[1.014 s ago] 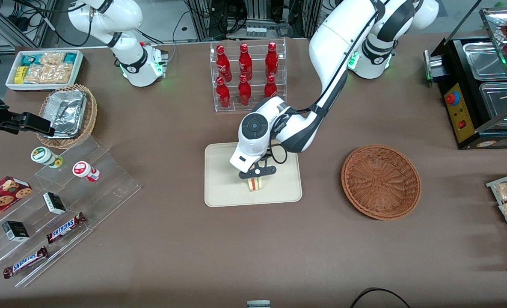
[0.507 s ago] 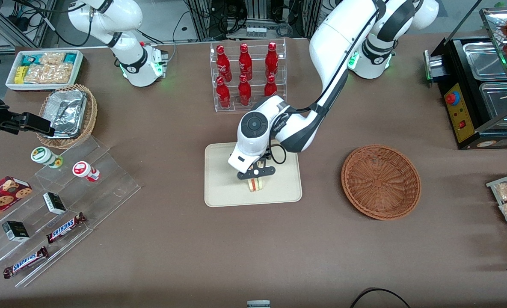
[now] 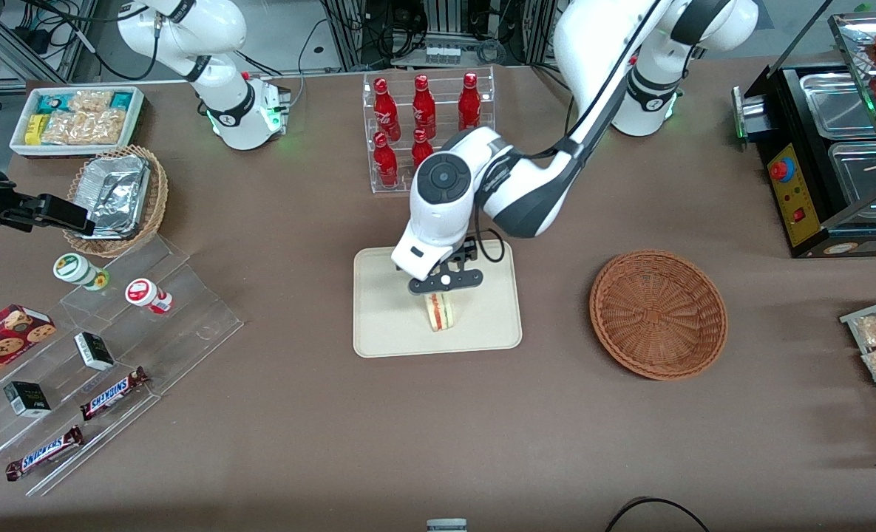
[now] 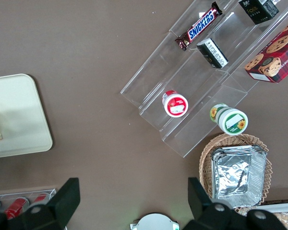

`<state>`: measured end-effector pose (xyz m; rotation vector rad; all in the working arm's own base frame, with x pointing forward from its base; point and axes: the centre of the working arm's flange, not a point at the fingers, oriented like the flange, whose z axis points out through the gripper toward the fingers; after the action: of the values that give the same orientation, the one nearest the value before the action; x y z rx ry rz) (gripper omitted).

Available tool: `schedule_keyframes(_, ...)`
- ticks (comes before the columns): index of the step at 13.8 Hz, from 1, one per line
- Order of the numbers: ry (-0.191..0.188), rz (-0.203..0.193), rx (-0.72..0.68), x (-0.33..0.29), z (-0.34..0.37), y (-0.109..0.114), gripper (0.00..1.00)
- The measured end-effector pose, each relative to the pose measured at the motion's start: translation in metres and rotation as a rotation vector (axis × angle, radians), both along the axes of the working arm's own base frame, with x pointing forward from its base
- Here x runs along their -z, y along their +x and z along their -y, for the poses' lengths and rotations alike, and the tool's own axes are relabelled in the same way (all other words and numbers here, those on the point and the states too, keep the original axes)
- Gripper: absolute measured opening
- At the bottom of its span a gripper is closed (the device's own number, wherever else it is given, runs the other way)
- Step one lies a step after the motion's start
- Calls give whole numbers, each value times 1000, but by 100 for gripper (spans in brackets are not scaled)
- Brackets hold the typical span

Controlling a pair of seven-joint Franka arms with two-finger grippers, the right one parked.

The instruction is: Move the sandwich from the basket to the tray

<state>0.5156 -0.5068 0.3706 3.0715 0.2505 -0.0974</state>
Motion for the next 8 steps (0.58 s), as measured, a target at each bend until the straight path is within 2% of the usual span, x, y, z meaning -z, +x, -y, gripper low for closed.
schedule_keyframes(2,31,-21,-35,-8,-25,14,100)
schedule_keyframes(6,94,-6,-19,-12,-80,45,100)
schedule_keyframes(8,102,-6,3,-20,-115,56,100)
